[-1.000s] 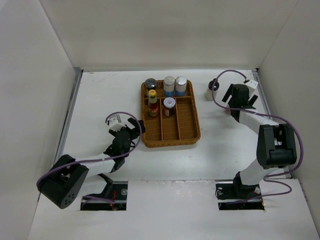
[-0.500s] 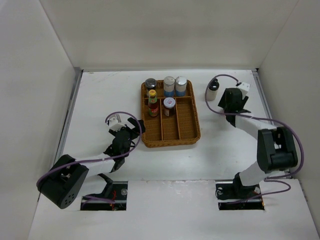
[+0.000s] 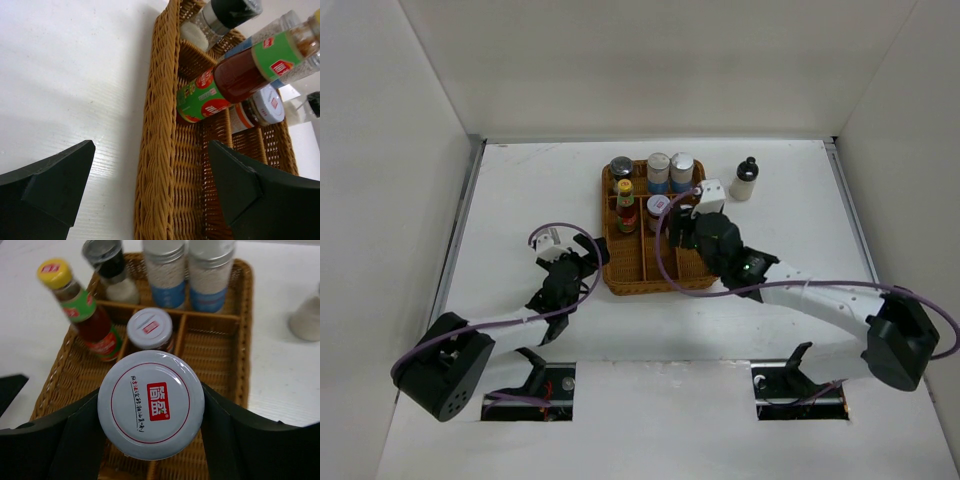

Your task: Organize the condiment bottles

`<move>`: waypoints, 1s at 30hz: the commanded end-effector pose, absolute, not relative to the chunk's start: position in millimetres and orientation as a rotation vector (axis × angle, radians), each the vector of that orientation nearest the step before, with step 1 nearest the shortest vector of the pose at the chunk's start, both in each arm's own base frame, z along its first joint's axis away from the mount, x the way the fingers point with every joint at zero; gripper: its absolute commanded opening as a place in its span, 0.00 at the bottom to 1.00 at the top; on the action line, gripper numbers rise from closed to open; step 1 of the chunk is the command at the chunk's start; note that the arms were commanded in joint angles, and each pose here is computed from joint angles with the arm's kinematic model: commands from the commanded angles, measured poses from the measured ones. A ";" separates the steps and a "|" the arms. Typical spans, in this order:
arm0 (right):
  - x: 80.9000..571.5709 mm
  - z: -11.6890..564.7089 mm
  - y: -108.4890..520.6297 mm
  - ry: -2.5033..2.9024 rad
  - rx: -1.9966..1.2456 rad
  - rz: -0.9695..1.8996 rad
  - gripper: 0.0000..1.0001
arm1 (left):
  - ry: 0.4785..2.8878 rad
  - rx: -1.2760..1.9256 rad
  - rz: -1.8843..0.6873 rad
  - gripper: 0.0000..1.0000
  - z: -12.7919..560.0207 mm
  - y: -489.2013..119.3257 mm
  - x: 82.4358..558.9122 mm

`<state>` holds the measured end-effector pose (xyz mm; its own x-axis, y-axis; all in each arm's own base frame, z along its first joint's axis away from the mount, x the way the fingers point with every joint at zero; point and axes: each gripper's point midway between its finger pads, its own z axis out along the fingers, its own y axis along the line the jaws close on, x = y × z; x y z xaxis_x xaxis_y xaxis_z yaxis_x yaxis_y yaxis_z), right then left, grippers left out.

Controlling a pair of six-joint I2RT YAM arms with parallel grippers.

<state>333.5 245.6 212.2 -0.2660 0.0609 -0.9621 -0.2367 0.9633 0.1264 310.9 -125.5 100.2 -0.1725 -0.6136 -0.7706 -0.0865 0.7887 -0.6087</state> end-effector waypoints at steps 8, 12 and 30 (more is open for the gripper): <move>322.8 205.8 328.4 1.797 -0.225 0.446 0.59 | 1.616 -0.576 -0.573 1.00 126.7 -127.7 320.1; 322.7 178.0 338.4 1.837 -0.243 0.437 0.59 | 1.609 -0.578 -0.578 1.00 128.9 -127.2 319.3; 352.2 223.6 256.8 1.766 -0.036 0.322 1.00 | 1.621 -0.571 -0.585 1.00 126.7 -130.1 319.6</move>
